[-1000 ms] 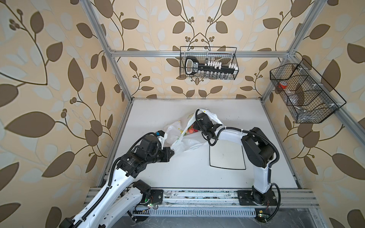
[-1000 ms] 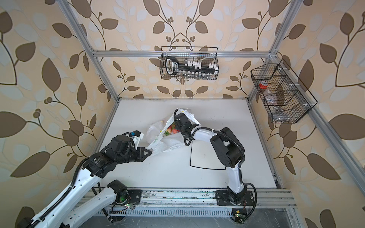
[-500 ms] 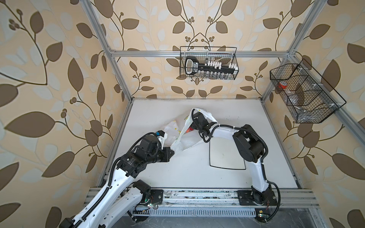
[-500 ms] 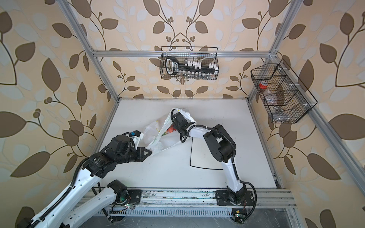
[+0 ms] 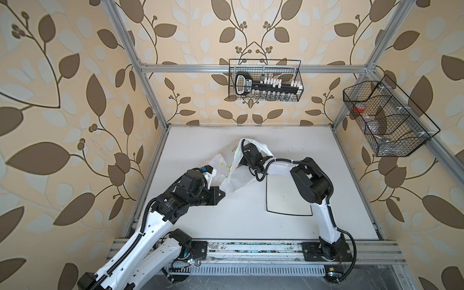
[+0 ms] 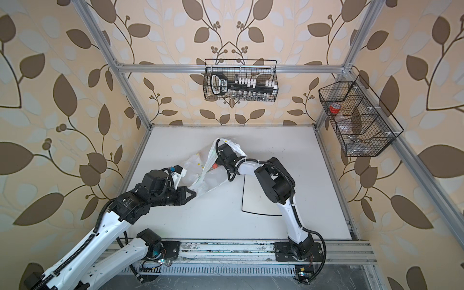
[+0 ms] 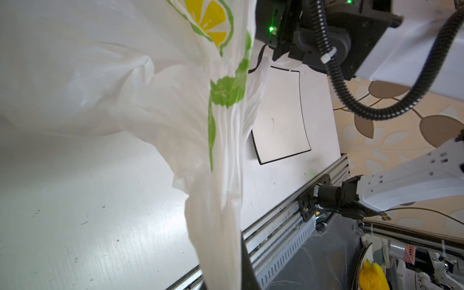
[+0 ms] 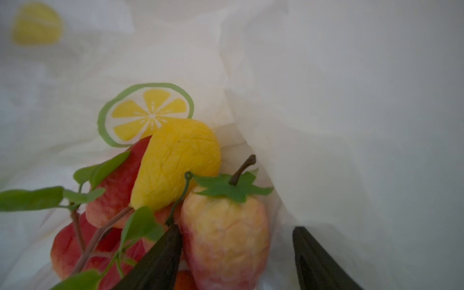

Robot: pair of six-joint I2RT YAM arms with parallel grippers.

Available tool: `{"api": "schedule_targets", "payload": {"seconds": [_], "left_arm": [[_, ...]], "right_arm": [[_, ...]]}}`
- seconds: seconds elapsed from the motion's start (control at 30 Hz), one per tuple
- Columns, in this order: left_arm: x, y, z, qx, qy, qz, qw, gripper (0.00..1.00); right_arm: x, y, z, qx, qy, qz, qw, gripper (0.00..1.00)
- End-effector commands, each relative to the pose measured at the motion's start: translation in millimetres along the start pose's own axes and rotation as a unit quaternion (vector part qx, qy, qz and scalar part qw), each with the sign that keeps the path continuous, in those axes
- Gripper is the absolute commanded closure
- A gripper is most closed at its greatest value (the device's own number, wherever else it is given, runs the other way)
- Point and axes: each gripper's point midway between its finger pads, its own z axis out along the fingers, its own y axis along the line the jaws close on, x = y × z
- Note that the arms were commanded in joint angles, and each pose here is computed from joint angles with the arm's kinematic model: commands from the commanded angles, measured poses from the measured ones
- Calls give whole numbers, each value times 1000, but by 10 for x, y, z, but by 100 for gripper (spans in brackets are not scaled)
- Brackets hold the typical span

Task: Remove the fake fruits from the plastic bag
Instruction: 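Lower the right gripper into the bag toward the fake fruits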

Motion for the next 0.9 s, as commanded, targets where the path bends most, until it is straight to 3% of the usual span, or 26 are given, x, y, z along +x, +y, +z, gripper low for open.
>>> {"api": "schedule_targets", "payload": {"seconds": [0.0,0.33,0.5,0.87], "left_arm": [[20,-160,-3,43,5,16,999,100],[-6,-49,1,15,-10,5,1000,100],[-64,125,4,-30,-32,-15,999,100],[-232,180,7,-45,-76,-40,995,100]], "right_arm": [[60,-109,138,28,10,-13,999,30],[-22,-184,66,67,-9,-41,997,48],[-112,31,-135,21,-21,-53,998,56],[7,325,-619,-83,-4,-99,992,59]]}}
